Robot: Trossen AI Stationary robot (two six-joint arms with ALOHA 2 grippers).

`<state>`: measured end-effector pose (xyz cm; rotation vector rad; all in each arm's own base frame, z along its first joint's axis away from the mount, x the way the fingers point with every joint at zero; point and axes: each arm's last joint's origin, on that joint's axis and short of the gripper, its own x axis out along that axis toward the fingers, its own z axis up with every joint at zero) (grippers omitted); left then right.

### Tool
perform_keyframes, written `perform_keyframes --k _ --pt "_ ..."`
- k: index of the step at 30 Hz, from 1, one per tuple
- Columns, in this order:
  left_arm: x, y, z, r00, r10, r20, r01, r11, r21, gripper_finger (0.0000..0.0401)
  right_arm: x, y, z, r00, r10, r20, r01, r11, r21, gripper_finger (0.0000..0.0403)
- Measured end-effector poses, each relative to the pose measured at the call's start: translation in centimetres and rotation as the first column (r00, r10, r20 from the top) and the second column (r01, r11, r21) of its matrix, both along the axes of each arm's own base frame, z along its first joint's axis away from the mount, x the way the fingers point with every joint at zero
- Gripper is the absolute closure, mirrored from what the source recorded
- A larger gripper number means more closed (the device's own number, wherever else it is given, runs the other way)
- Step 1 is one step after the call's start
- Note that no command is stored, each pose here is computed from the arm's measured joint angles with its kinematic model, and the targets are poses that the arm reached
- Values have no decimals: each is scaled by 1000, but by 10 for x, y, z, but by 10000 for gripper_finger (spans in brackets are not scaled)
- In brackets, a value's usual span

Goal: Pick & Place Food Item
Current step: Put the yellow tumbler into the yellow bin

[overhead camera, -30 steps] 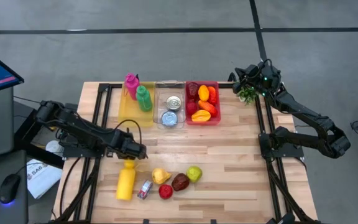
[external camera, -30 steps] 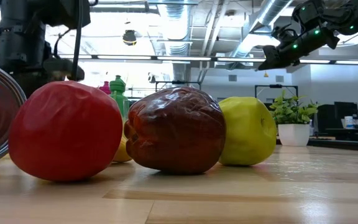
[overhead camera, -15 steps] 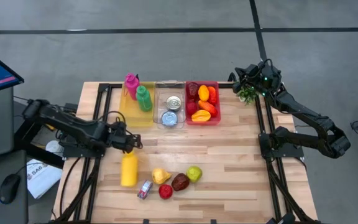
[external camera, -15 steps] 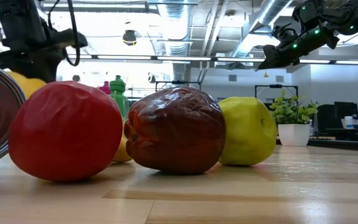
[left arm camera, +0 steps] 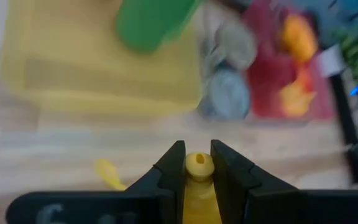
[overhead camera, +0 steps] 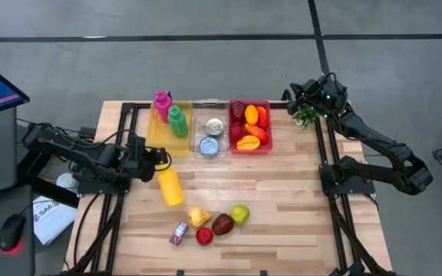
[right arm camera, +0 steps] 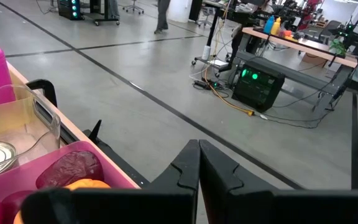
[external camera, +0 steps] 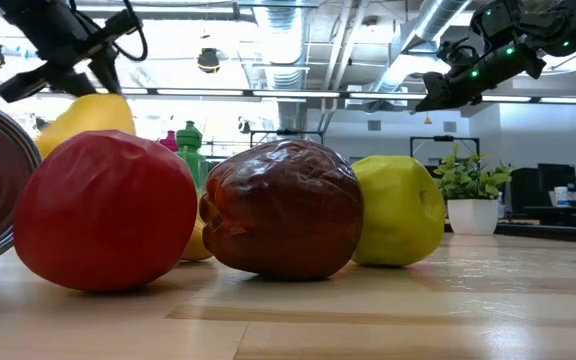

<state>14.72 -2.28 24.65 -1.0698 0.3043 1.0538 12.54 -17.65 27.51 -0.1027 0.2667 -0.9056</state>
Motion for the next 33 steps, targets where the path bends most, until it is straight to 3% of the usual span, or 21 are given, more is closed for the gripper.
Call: perform_keyframes --k 9,17,21,29,33 --pt "8 3 15 980 75 184 -116 968 224 352 0 0 0 1000 0 0 0 1000 0 400" --pt "21 4 39 961 55 271 -172 886 430 352 0 0 0 1000 0 0 0 1000 0 400" --pt "24 11 55 964 67 259 -198 828 525 352 0 0 0 1000 0 0 0 1000 0 400" --pt "29 29 81 991 109 74 -128 673 728 352 0 0 0 1000 0 0 0 1000 0 400" --pt "28 30 87 990 136 27 -109 635 765 352 0 0 0 1000 0 0 0 1000 0 400"
